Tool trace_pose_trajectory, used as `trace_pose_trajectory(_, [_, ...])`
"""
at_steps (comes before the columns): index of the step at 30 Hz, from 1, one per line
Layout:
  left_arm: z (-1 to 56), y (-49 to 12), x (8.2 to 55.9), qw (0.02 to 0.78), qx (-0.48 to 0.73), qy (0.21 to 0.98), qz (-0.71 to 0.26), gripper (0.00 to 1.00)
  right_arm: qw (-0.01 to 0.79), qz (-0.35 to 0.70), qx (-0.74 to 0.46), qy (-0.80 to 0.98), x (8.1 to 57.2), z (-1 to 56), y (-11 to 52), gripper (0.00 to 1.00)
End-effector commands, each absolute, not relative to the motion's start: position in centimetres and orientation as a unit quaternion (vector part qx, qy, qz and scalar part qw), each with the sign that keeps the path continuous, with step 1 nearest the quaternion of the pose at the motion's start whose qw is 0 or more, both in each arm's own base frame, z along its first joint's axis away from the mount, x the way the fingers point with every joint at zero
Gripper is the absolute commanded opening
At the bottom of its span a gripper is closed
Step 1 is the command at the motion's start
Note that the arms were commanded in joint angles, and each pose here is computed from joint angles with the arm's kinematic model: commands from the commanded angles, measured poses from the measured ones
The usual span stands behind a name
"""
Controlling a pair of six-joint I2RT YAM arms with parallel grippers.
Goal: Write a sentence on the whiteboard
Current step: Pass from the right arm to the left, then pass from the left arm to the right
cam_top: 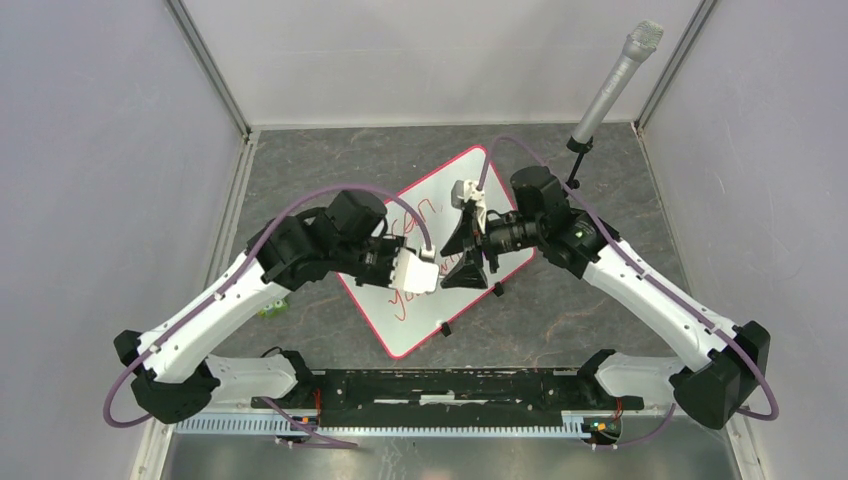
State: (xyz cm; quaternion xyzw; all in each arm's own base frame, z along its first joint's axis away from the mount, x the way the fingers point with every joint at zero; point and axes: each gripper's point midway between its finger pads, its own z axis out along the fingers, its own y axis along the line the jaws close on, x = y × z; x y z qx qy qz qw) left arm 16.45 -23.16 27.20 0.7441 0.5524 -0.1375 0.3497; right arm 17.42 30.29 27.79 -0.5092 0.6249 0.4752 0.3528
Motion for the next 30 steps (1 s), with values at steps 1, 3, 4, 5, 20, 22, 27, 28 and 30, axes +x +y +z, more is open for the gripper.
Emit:
trace_pose_trajectory(1, [26.2, -21.3, 17.5, 0.319, 0.822, 0.472, -0.024, 0.03, 0.342, 0.478, -0.527, 0.614, 16.1, 28.3, 30.5, 0.73])
trace_pose_trajectory(3, [26.2, -21.5, 17.7, 0.314, 0.83, 0.461, -0.011, 0.02, 0.332, 0.478, -0.526, 0.62, 16.1, 27.7, 30.6, 0.66])
trace_pose_trajectory(4, [26.2, -21.7, 17.8, 0.314, 0.831, 0.46, -0.011, 0.03, 0.326, 0.48, -0.525, 0.623, 16.1, 27.3, 30.7, 0.63])
trace_pose_trajectory(5, [26.2, -21.9, 17.7, 0.313, 0.833, 0.456, -0.011, 0.03, 0.321, 0.483, -0.525, 0.623, 16.0, 27.2, 30.9, 0.6])
trace_pose_trajectory(20, [26.5, -23.1, 17.6, 0.326, 0.828, 0.455, -0.01, 0.02, 0.287, 0.467, -0.537, 0.641, 15.8, 25.0, 32.0, 0.12])
trace_pose_trajectory(22, [26.9, -23.3, 17.9, 0.339, 0.814, 0.473, -0.011, 0.06, 0.294, 0.459, -0.539, 0.642, 16.0, 25.0, 31.8, 0.0])
trace_pose_trajectory(27, [28.3, -23.2, 18.2, 0.371, 0.766, 0.524, -0.033, 0.62, 0.333, 0.426, -0.548, 0.638, 16.6, 25.9, 30.8, 0.0])
trace_pose_trajectory(28, [28.4, -23.0, 18.3, 0.375, 0.756, 0.535, -0.043, 0.68, 0.344, 0.416, -0.548, 0.639, 17.1, 26.2, 30.4, 0.0])
trace_pose_trajectory(30, [29.3, -22.9, 18.4, 0.393, 0.723, 0.564, -0.072, 0.78, 0.365, 0.398, -0.543, 0.643, 18.0, 26.7, 29.5, 0.0])
